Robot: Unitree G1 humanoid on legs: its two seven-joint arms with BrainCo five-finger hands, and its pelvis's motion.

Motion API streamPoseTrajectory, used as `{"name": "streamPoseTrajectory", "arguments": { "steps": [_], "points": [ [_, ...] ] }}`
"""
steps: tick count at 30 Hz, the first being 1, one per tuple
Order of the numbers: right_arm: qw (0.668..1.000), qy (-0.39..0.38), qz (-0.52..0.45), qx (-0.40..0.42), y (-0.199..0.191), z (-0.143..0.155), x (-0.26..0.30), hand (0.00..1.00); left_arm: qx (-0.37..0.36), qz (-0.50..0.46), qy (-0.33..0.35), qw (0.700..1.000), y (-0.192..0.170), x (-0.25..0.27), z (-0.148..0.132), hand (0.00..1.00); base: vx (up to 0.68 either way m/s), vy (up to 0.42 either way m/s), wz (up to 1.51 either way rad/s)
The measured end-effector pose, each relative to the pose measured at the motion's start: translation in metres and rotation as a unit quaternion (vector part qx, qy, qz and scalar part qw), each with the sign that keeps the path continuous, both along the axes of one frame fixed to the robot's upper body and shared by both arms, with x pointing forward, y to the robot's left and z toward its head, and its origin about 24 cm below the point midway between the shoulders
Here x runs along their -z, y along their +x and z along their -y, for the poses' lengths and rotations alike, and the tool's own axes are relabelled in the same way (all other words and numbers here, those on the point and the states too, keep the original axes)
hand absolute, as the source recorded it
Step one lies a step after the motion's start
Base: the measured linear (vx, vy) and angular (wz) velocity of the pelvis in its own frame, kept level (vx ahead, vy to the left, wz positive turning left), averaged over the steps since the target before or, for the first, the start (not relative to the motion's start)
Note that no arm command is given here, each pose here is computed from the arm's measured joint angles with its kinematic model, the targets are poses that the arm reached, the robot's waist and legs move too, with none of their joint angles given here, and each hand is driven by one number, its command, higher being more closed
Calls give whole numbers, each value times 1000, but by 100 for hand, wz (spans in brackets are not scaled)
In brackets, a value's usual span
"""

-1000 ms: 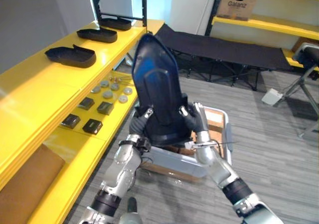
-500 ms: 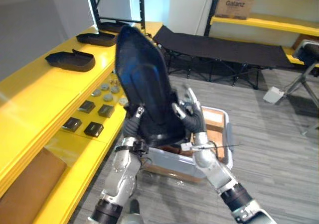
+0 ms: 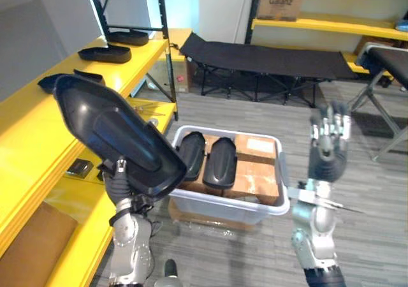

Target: Walk over and take plastic housings, then place them on the shelf

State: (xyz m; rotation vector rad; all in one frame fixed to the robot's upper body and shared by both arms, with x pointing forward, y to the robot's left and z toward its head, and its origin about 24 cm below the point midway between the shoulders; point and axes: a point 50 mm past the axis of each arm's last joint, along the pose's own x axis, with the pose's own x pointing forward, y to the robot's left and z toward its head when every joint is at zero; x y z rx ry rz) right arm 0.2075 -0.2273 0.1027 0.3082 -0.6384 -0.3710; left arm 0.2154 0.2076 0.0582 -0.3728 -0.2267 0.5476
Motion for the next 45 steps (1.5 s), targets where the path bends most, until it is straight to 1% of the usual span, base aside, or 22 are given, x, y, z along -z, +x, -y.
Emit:
{"name": "streamPoseTrajectory", "arguments": {
  "steps": [2,5,6,7,8,11,14,16,18,21,23,24,26,27,29,31,33,36,38,42,43,45],
  "points": [
    [999,0,-40,26,-12,12,13,0,-21,12,4,1000,-9,-2,-9,100,29,-9,-18],
    [985,6,-166,47,-35,23,54,0,-31,30,10,999,-20,-6,-14,100,42,-15,-11],
    [975,7,-216,47,-41,24,70,0,-27,36,9,999,-22,-7,-14,100,42,-20,-2],
    [956,8,-291,34,-53,23,96,0,-20,38,11,999,-24,-6,-13,100,31,-15,-3],
    [948,11,-318,32,-59,23,106,0,-17,37,11,999,-26,-4,-13,100,29,-12,-5],
    [906,8,-424,21,-88,21,144,0,-6,36,2,999,-35,1,-14,100,25,-8,-15],
    [879,15,-476,21,-105,20,165,0,-4,30,0,1000,-38,4,-14,100,3,-3,-3],
    [872,21,-489,22,-110,19,172,0,1,31,3,1000,-38,4,-14,100,-6,1,2],
    [874,24,-484,22,-110,17,172,0,4,30,4,1000,-39,4,-14,100,-15,4,6],
    [894,12,-448,16,-100,12,164,0,6,30,10,999,-38,3,-15,100,-17,4,19],
    [910,2,-413,-5,-85,6,153,0,0,25,22,999,-41,3,-19,100,-6,13,7],
    [924,-4,-382,-20,-72,2,143,0,-6,21,34,999,-42,2,-22,100,3,11,4],
    [942,-17,-330,-65,-47,-13,126,0,-25,35,61,997,-43,-10,-23,100,5,11,26],
    [945,-24,-317,-84,-38,-19,122,0,-34,43,71,996,-44,-15,-24,100,5,3,41],
    [949,-31,-296,-109,-24,-29,115,0,-55,50,93,993,-47,-23,-30,100,24,-8,42],
    [951,-40,-274,-140,-10,-42,107,0,-94,48,117,987,-53,-28,-40,100,52,-22,51],
    [953,-48,-256,-157,1,-49,100,0,-127,50,124,983,-61,-32,-50,100,29,-35,52],
    [953,-66,-235,-181,19,-57,90,0,-174,45,136,974,-81,-35,-62,100,4,-43,51],
    [949,-80,-223,-206,33,-68,83,0,-211,30,137,967,-99,-32,-69,100,0,-44,49],
    [940,-99,-224,-236,45,-88,80,0,-230,3,136,964,-114,-24,-73,100,-4,-33,55],
    [938,-110,-230,-235,46,-93,80,0,-226,-1,135,965,-116,-23,-72,100,-21,-20,94],
    [938,-116,-241,-219,46,-91,82,0,-210,3,141,968,-114,-24,-71,100,-46,5,119]
  ]
}}
